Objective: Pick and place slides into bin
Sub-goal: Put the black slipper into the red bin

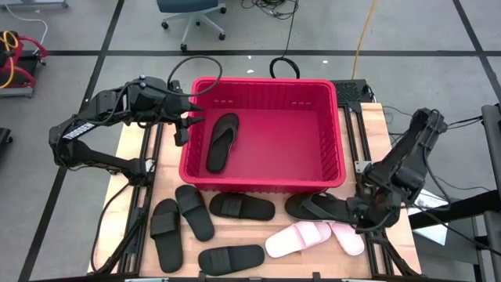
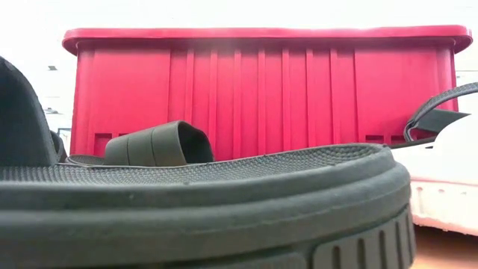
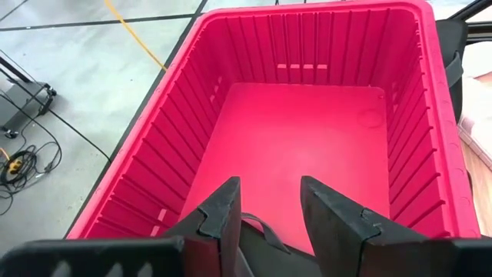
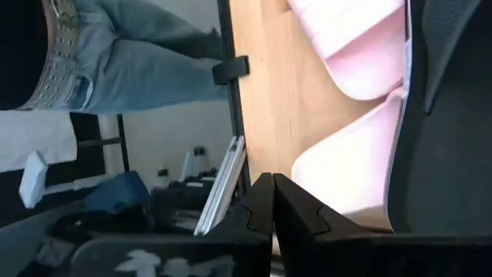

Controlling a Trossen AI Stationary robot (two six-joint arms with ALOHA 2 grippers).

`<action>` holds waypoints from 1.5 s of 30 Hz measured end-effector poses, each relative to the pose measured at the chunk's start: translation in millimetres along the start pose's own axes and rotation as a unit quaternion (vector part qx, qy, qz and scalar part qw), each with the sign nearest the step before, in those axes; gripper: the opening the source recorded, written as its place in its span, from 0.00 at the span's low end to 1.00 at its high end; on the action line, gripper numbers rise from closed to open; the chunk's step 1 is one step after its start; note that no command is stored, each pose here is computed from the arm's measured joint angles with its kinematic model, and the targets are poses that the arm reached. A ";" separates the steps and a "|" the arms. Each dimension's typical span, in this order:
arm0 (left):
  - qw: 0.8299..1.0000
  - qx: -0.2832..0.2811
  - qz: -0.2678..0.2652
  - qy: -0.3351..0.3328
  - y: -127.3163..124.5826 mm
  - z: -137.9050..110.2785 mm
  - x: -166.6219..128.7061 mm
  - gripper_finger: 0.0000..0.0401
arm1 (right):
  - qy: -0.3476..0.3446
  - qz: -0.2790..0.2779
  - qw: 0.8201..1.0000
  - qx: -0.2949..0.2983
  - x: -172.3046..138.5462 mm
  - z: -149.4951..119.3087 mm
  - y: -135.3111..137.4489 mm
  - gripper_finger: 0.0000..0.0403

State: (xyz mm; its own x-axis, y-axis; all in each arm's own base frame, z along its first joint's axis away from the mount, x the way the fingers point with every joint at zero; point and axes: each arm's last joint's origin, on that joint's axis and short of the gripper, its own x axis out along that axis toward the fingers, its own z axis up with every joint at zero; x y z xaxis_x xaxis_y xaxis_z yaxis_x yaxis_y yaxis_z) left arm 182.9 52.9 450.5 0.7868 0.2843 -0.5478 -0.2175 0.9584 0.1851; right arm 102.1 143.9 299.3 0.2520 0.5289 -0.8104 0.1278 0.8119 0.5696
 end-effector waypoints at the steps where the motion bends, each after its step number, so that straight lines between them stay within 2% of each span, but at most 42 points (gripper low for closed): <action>1: 1.000 0.000 0.000 0.000 0.0 0.0 0.0 0.33 | -0.009 -0.004 1.000 0.000 4.6 -1.2 -1.8 0.00; 5: 1.000 0.000 -0.004 -0.001 -0.2 0.1 0.0 0.33 | -0.049 -0.014 0.999 0.004 22.1 -3.2 -8.9 0.00; 14: 1.000 -0.001 -0.004 -0.001 -0.2 0.1 0.0 0.33 | -0.041 -0.011 0.999 0.017 39.2 -7.7 -18.2 0.00; 17: 1.000 -0.001 -0.004 -0.001 -0.2 0.1 0.0 0.33 | -0.051 0.002 0.999 0.016 44.8 -6.6 -19.6 0.00; 21: 1.000 -0.002 -0.004 -0.001 -0.2 0.1 0.0 0.33 | -0.075 -0.008 0.996 0.038 46.0 1.2 -24.9 0.00; 24: 1.000 -0.004 -0.004 -0.001 -0.2 0.2 0.0 0.33 | -0.094 -0.019 0.994 0.046 44.5 4.9 -27.8 0.04; 28: 1.000 -0.004 -0.004 -0.003 -0.2 0.5 0.1 0.33 | -0.136 -0.054 0.988 0.050 43.3 9.3 -33.2 0.15; 32: 1.000 -0.007 -0.004 -0.004 -0.2 0.6 0.1 0.33 | -0.140 -0.096 0.983 0.066 42.5 9.3 -41.6 0.27; 35: 1.000 -0.008 -0.004 -0.004 -0.1 0.6 0.1 0.33 | -0.142 -0.100 0.981 0.083 44.3 9.5 -44.7 0.32; 40: 1.000 -0.006 -0.004 -0.005 -0.2 0.7 0.1 0.33 | -0.145 -0.095 0.981 0.086 59.6 7.3 -55.3 0.37; 45: 1.000 -0.006 -0.004 -0.005 -0.1 0.8 0.1 0.33 | -0.154 -0.072 0.982 0.078 74.8 5.8 -64.0 0.36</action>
State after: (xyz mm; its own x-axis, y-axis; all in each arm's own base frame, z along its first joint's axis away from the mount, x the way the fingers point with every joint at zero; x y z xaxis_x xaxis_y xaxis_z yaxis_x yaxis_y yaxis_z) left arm 183.5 52.8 451.1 0.7940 0.2761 -0.5415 -0.2179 0.9610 0.1704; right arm 118.4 130.1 203.0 0.4950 0.2925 -0.8182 0.3232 0.8121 0.4859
